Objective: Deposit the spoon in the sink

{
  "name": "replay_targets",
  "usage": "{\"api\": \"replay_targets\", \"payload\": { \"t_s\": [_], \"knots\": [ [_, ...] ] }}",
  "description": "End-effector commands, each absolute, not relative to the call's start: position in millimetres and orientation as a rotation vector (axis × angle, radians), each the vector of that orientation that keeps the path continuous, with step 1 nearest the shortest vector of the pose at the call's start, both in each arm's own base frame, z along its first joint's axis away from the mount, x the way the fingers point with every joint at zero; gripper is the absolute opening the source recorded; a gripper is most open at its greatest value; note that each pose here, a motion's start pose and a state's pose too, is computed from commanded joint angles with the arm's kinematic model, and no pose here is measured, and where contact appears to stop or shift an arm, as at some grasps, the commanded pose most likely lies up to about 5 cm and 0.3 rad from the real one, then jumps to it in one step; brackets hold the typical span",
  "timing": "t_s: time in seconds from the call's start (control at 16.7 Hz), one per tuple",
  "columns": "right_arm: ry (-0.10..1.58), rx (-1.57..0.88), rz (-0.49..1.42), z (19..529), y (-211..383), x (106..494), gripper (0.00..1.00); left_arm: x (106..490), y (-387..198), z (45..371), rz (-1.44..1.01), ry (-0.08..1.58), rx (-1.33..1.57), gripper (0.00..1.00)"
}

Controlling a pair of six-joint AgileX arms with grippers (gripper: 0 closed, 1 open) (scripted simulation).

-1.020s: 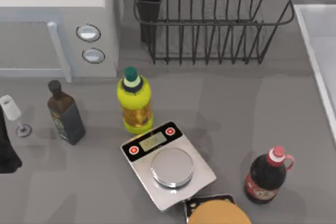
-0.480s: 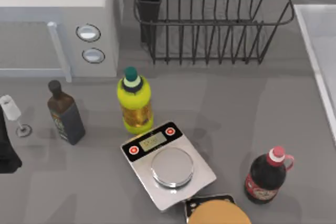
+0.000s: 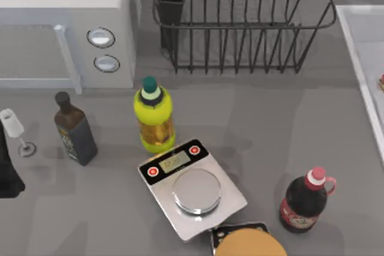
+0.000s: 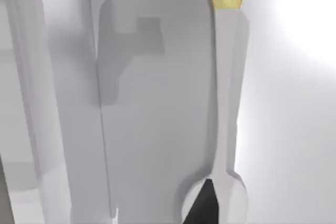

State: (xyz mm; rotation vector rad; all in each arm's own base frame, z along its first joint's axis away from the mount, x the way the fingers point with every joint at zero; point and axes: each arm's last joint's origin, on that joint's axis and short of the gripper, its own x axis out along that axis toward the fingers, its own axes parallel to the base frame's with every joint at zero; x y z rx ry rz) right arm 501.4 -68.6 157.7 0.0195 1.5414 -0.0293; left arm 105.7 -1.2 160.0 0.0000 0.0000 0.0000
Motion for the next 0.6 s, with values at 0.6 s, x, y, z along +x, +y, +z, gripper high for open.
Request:
{"api": "replay_targets", "payload": {
  "t_s": [0.6],
  "knots": [
    [1.541, 0.019, -0.029, 157.7, -68.6, 501.4, 1.00, 105.7, -1.2, 160.0, 0.000, 0.000, 0.000, 1.00]
  ]
}}
